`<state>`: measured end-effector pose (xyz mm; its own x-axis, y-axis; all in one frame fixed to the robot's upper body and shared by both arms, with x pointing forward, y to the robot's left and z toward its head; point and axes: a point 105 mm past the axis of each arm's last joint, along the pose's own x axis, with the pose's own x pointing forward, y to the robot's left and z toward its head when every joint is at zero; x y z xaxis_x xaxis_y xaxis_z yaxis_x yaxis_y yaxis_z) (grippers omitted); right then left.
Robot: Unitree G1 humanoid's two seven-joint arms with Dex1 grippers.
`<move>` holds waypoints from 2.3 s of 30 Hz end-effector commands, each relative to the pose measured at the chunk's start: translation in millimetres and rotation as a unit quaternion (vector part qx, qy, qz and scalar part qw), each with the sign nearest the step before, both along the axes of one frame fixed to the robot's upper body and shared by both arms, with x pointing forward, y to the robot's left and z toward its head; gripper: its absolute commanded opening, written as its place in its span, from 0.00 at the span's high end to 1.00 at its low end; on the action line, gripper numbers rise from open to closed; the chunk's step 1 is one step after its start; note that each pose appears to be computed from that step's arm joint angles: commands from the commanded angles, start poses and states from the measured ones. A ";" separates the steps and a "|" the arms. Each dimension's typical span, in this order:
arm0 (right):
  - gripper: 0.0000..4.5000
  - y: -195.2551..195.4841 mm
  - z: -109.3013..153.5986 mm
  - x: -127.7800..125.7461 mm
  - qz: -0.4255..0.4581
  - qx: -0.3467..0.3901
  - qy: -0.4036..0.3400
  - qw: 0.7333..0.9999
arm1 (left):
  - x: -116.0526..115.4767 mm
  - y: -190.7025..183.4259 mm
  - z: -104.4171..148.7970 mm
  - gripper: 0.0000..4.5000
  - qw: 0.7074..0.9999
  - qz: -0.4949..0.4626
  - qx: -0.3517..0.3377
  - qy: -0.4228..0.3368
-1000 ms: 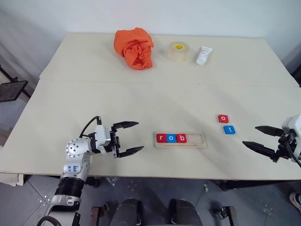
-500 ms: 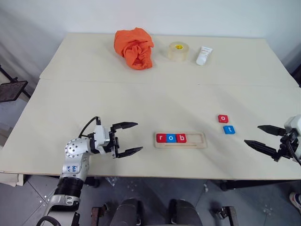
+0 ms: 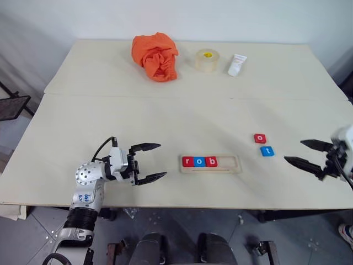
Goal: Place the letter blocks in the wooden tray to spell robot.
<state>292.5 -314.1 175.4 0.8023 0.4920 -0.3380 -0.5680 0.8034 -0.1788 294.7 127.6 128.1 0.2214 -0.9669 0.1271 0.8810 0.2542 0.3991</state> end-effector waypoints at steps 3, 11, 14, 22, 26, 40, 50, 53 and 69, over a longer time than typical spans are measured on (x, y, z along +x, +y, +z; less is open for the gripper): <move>0.01 14.5 -3.6 34.8 -0.067 0.000 0.018 0.998 | -1.8 0.8 5.1 0.00 1.000 0.005 -0.010 -0.017; 0.01 39.7 -17.3 71.7 -0.152 0.034 -0.012 0.988 | -11.2 -3.2 3.2 0.00 1.000 0.013 -0.020 -0.017; 0.01 40.9 -25.1 75.5 -0.178 0.033 -0.011 0.983 | -12.9 -2.2 3.0 0.00 0.999 0.019 -0.021 -0.016; 0.01 40.3 -40.4 78.7 -0.240 0.033 -0.010 0.970 | -15.9 -2.0 2.5 0.00 0.999 0.025 -0.023 -0.017; 0.05 46.0 -44.9 75.9 -0.265 0.048 0.001 0.963 | -16.4 -1.3 2.3 0.00 0.999 0.028 -0.023 -0.017; 0.68 68.2 -16.2 61.2 -0.266 0.076 -0.042 0.960 | -13.0 -1.8 1.2 0.00 1.000 0.017 -0.019 -0.011; 0.68 95.8 -15.0 -2.9 -0.247 0.073 -0.035 0.966 | -11.9 -0.5 2.4 0.00 1.000 -0.020 -0.006 -0.002; 0.68 99.9 -26.8 -22.6 -0.252 0.069 -0.015 0.965 | -11.7 1.1 4.0 0.00 1.000 -0.027 -0.004 -0.002; 0.68 84.5 -62.1 -44.6 -0.309 0.066 0.032 0.948 | -25.0 27.9 1.1 0.00 0.998 -0.040 0.031 0.026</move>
<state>248.2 -221.2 108.3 0.9194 0.0158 -0.3930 -0.0244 0.9996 -0.0169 272.5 150.0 122.0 0.1487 -0.9878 0.0456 0.9274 0.1553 0.3404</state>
